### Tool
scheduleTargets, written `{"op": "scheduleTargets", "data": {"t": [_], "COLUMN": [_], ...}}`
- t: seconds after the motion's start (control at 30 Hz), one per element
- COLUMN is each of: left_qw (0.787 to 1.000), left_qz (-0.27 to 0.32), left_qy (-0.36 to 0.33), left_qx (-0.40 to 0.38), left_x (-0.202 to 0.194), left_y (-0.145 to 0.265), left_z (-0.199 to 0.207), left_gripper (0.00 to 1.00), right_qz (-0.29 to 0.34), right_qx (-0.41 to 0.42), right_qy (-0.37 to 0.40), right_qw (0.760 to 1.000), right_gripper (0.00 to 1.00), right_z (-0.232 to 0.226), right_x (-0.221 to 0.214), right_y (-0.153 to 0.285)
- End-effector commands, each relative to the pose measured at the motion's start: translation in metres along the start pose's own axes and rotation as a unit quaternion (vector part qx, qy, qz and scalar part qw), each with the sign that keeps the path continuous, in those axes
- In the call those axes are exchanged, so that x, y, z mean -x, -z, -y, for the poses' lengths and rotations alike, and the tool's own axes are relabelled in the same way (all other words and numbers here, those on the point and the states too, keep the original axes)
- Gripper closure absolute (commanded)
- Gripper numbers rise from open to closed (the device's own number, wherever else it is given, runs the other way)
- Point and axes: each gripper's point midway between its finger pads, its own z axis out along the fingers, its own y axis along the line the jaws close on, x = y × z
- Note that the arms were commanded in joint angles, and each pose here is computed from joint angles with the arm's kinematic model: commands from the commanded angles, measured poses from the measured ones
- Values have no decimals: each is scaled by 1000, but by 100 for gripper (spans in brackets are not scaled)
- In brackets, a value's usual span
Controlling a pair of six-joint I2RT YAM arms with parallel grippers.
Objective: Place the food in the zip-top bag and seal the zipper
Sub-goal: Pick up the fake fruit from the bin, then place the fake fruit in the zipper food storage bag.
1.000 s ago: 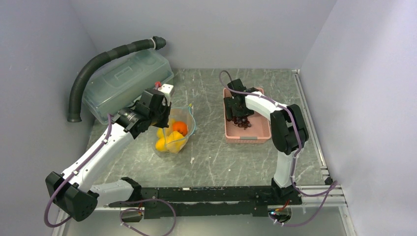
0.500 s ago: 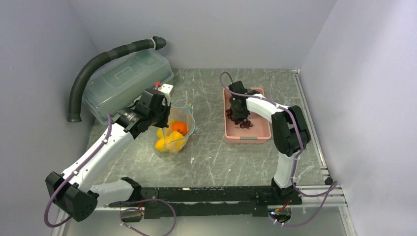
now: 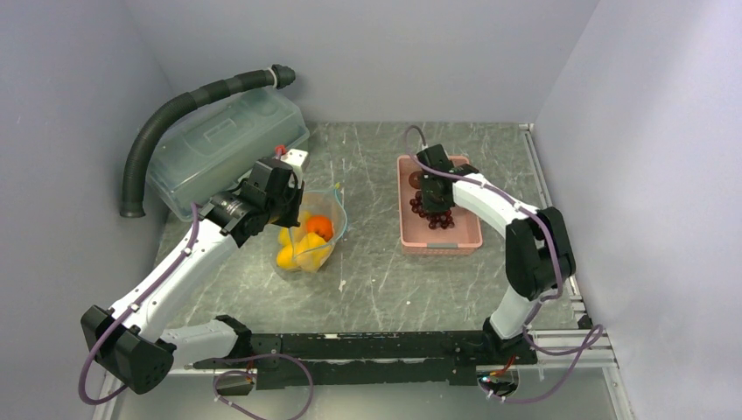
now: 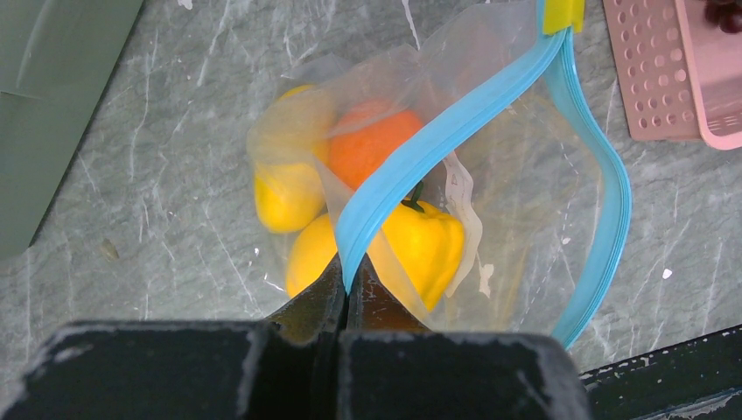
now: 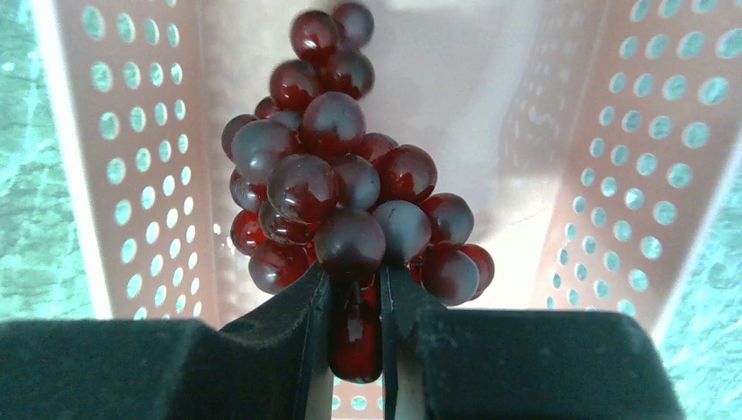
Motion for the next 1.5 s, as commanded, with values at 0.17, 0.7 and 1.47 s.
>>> {"op": "scheduleTargets", "data": {"t": [0.17, 0.7, 1.47], "left_qw": [1000, 1000, 1000], "left_qz": [14, 19, 18], "left_qy": [-4, -4, -3], "left_qx": [4, 0, 0], "left_x": [6, 7, 7], "left_y": [1, 3, 3], "left_z": [-3, -2, -2], "left_gripper": [100, 100, 100], "right_qz": [71, 157, 275], "right_qx": [-15, 71, 312], "right_qy": [-37, -38, 72], "right_qw": [997, 984, 907], "right_gripper": [100, 100, 100], "right_z": [17, -8, -137], "right_x": [26, 51, 53], "right_y": [52, 141, 284]}}
